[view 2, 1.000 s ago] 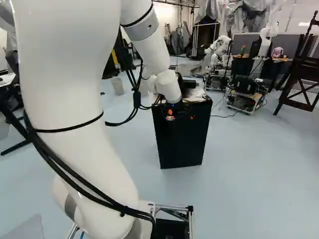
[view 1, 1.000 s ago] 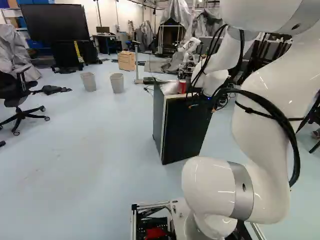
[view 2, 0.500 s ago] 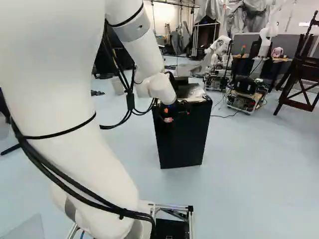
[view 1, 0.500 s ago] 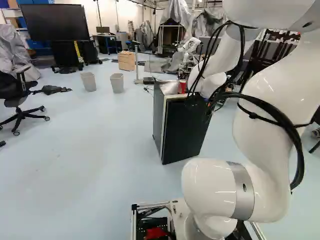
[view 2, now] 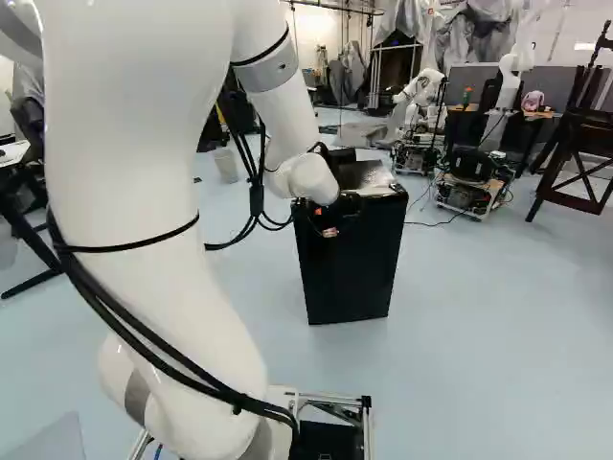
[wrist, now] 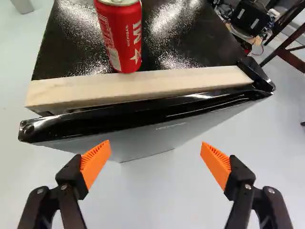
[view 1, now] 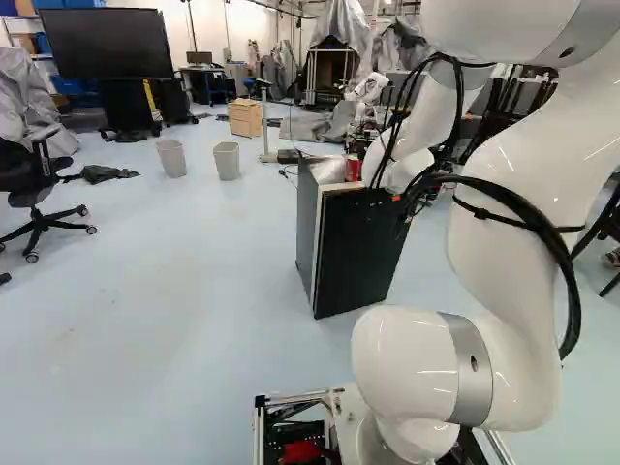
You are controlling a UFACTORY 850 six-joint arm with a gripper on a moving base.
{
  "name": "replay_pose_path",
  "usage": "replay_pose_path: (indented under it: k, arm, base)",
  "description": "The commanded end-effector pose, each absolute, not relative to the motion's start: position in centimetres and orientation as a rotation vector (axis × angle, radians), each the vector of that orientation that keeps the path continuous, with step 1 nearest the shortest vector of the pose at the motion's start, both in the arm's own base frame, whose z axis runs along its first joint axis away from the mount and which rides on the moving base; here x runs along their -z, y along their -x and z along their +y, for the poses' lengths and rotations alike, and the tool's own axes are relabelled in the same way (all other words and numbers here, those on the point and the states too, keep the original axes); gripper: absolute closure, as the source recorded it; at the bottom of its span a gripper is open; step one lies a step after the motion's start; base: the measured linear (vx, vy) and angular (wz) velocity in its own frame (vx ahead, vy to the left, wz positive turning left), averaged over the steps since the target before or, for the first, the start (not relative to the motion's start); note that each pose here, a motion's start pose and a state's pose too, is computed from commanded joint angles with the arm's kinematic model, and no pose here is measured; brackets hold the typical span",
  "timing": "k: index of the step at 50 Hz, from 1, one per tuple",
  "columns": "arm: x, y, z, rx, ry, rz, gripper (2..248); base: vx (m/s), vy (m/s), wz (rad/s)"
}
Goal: Grab a drink from the fridge
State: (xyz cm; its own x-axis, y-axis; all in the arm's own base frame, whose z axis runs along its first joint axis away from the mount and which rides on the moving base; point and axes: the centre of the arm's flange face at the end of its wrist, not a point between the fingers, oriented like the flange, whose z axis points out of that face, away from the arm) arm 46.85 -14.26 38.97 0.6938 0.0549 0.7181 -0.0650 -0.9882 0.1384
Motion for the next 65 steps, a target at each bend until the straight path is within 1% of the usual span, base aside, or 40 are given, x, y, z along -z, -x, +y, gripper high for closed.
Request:
replay_pose_path:
  k: [65]
  arm:
    - [-38.4,-48.0,-14.3,-1.186,-2.746,0.015,3]
  base:
    - [0.000,0.000,0.000]
